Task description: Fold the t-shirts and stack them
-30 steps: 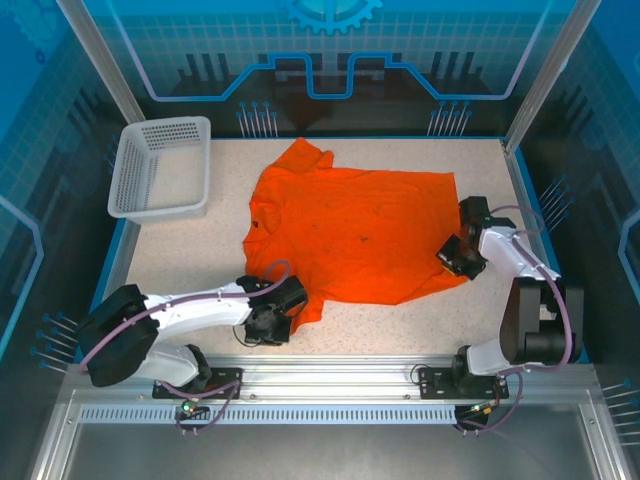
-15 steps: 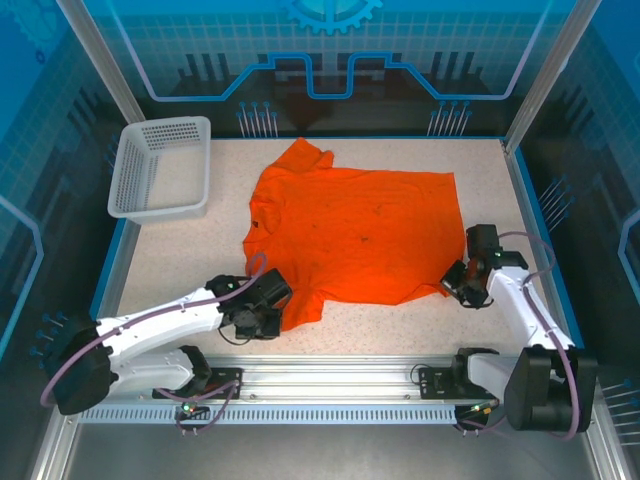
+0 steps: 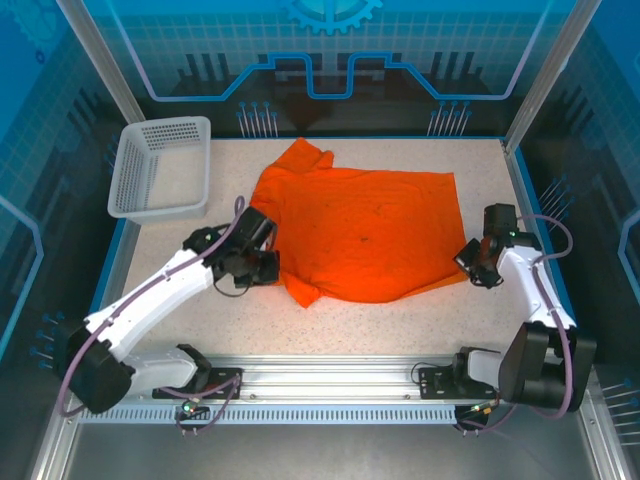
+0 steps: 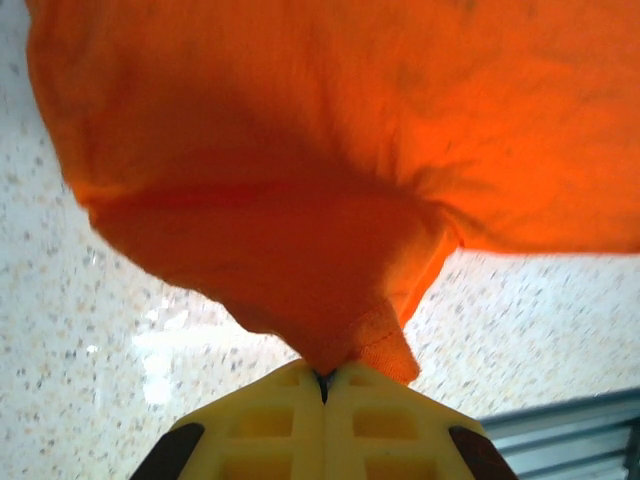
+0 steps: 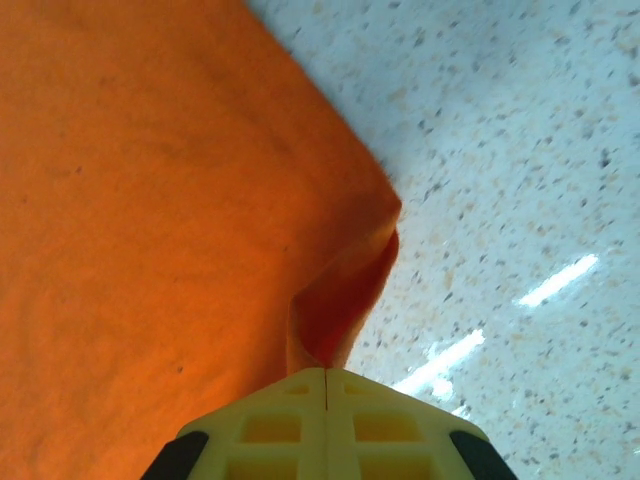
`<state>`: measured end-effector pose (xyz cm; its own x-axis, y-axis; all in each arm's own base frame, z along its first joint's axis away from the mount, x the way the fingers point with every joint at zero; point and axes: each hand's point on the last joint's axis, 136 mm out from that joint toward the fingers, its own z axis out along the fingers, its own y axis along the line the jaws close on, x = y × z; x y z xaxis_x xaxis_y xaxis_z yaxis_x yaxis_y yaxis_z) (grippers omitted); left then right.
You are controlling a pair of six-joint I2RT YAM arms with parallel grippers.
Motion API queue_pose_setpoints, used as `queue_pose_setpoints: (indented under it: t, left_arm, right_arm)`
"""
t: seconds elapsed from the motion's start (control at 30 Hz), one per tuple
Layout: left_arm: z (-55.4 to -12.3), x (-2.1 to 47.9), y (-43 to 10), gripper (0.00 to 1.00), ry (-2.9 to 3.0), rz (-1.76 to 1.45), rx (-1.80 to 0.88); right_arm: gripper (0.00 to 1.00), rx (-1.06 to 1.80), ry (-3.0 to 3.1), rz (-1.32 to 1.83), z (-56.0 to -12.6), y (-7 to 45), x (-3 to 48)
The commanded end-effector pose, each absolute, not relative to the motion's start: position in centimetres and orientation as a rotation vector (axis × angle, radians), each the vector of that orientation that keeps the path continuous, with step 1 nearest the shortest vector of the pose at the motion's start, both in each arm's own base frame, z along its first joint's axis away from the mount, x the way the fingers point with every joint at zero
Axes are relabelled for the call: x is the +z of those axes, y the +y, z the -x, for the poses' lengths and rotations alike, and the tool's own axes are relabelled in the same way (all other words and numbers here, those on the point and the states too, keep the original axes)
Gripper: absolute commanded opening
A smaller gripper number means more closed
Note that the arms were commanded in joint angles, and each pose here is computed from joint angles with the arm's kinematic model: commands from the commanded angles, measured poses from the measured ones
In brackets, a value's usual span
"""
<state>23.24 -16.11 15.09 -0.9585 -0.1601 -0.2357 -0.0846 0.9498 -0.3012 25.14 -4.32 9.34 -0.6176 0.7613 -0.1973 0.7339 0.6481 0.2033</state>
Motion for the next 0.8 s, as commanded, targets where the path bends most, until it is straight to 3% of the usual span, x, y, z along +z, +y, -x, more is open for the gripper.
queue_pose_setpoints:
  t: [0.0,0.37,0.77]
  left_arm:
    - [-25.6,15.7,-16.4,0.0,2.873,0.108,-0.423]
    - [-36.9,17.2,-16.5,0.0,2.873,0.182,-0.338]
    - [-43.9,11.7,-13.6,0.03,2.993,0.266,-0.196]
  right_arm:
    - [0.0,0.114,2.55,-1.246,-26.8,-6.3,10.0]
    - [0.0,0.117,2.567,-1.351,-31.0,-8.8,7.7]
    - [0.0,0.156,2.637,-1.401,-34.6,-8.9,4.3]
